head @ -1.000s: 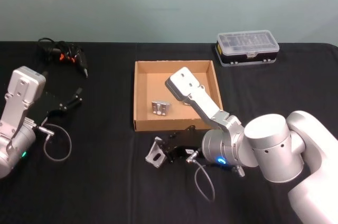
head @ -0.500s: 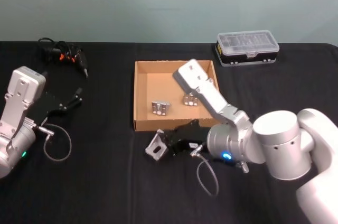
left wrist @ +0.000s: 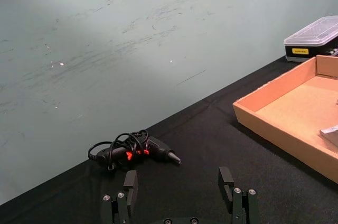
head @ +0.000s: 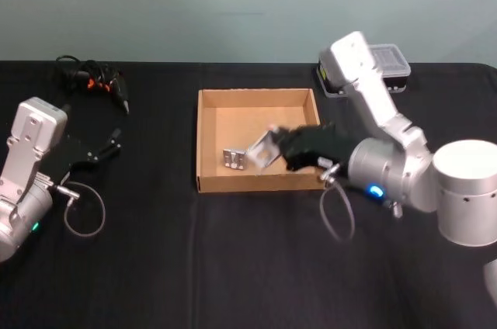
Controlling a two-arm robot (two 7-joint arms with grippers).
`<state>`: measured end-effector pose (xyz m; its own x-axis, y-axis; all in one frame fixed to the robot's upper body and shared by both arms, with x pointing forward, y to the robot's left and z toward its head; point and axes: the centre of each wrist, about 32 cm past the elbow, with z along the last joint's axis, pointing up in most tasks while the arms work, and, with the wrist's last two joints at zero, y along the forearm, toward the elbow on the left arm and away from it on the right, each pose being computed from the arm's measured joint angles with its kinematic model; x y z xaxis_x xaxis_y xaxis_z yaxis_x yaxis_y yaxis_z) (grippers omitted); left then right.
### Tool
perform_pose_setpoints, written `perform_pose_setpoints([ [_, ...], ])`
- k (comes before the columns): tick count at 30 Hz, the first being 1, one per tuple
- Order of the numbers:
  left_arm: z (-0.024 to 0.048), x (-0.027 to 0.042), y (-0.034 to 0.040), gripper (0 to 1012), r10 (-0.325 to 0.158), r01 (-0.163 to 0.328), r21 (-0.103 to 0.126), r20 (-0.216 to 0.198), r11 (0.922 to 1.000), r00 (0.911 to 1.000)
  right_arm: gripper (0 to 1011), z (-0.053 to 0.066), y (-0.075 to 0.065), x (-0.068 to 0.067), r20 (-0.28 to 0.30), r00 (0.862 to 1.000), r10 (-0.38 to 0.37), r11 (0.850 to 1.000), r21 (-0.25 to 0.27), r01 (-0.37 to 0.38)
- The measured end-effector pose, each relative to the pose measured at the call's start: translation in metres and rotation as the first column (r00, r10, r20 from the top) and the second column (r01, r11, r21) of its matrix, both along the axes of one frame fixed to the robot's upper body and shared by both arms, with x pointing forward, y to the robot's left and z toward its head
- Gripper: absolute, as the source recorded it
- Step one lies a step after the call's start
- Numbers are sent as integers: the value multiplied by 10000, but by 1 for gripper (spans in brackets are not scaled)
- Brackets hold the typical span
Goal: Use one hand to pick up the angle iron from the table and place it into the box.
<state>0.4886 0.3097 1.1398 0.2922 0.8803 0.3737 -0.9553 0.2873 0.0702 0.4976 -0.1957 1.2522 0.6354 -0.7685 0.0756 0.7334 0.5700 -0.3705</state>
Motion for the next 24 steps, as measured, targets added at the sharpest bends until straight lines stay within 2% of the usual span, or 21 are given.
perform_pose_setpoints([
  [6,0,0,0,1000,-1,1,1,0,10000,10000,57,57,-60,72,723,9950,-691,9972,336,668],
  [12,0,0,0,1000,0,0,0,0,10000,10000,57,20,-10,211,947,9898,-1065,9935,507,1020],
  [19,0,0,0,1000,0,0,0,0,10000,10000,57,-48,174,428,963,9897,-1061,9942,262,1041],
  [24,0,0,0,1000,-1,1,0,0,10000,10000,57,-111,356,598,987,9905,-960,9951,-153,980],
])
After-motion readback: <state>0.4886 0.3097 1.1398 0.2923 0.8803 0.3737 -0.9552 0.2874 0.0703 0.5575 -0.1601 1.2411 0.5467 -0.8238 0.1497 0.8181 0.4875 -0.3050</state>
